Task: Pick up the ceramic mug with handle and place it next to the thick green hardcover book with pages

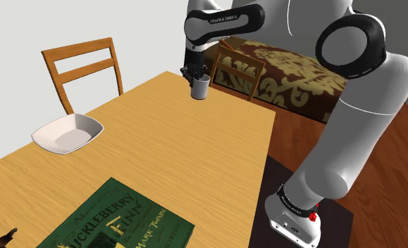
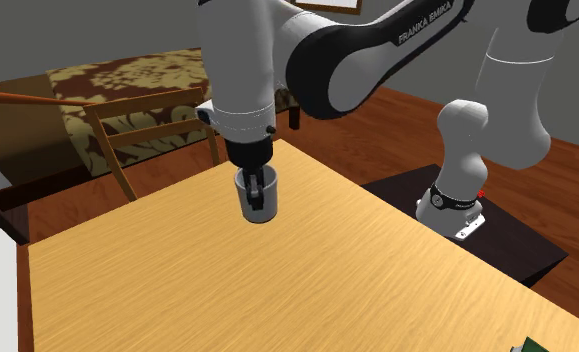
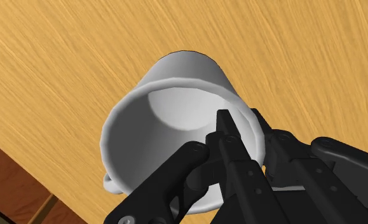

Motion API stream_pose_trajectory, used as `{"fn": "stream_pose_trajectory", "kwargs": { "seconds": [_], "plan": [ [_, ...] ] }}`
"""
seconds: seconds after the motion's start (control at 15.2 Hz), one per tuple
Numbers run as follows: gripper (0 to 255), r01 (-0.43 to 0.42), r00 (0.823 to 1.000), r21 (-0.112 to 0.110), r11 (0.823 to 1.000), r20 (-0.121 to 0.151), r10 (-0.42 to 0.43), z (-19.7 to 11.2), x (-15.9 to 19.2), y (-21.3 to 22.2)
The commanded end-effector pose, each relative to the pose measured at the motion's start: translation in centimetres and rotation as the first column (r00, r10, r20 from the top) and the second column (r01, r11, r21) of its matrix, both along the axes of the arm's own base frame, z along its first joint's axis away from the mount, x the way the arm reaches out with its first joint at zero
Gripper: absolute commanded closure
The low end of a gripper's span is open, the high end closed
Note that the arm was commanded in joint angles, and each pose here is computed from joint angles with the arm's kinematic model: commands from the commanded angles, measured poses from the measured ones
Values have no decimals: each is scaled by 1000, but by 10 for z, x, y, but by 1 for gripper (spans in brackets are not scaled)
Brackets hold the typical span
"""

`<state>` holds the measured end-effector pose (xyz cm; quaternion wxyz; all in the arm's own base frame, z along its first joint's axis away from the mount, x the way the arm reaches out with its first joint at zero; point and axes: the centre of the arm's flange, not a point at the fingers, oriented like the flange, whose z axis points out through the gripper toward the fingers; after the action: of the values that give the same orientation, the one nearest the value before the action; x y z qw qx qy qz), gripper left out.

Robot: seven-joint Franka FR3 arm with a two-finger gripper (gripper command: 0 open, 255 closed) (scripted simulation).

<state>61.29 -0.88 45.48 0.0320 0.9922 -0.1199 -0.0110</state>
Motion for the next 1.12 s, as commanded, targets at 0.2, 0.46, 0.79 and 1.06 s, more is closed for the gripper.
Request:
{"fn": "stream_pose_trajectory", "kwargs": {
  "seconds": [0.2, 0.46, 0.79, 1.06],
  "plan": [
    [255, 0, 1000, 0, 1000, 0, 0, 3, -59, 34],
    [255, 0, 1000, 0, 1000, 0, 0, 3, -104, 62],
    [255, 0, 1000, 0, 1000, 0, 0, 3, -160, 97],
    [255, 0, 1000, 0, 1000, 0, 0, 3, -204, 125]
  ]
}}
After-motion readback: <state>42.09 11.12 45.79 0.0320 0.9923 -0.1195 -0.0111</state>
